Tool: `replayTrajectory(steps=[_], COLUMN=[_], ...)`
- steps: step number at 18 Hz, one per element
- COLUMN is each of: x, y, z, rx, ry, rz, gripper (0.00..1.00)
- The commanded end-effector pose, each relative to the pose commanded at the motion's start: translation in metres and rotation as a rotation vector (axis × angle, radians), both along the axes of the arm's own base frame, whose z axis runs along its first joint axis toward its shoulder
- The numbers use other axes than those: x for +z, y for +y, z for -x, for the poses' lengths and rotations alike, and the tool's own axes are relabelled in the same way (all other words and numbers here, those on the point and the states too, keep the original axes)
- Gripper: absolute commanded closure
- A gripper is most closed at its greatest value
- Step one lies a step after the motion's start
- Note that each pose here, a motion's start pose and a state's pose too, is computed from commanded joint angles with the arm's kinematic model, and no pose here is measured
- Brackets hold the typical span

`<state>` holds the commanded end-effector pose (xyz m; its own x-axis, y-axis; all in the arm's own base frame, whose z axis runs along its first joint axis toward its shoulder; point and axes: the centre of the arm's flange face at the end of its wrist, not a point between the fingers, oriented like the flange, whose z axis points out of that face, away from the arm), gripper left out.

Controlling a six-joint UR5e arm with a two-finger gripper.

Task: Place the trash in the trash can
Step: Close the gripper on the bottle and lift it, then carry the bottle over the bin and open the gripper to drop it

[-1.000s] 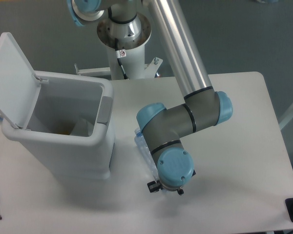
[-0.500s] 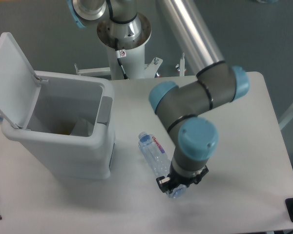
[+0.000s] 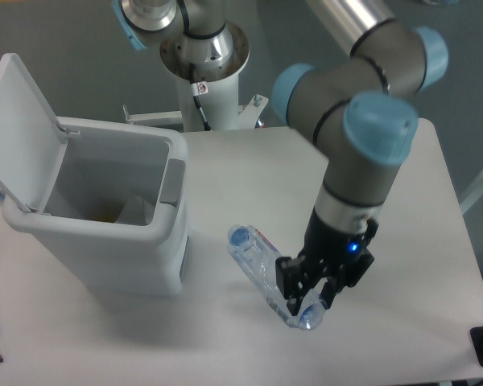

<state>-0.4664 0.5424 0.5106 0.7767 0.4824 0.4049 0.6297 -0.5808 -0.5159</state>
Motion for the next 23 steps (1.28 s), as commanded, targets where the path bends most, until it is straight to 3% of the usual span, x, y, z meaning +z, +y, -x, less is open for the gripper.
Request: replayTrajectory(steps=[7,16,23], x=[0.055,0.098,0.126], y=[-0.024,-0.027,-0.030], z=[-0.011,-0.030,-0.086], rx=[-0.040,-0.093,-0.181], ry=[-0.022,0.040,0.015], rz=[-0.160,-0.283,-0.360], gripper=[0.46,0.46,0.46])
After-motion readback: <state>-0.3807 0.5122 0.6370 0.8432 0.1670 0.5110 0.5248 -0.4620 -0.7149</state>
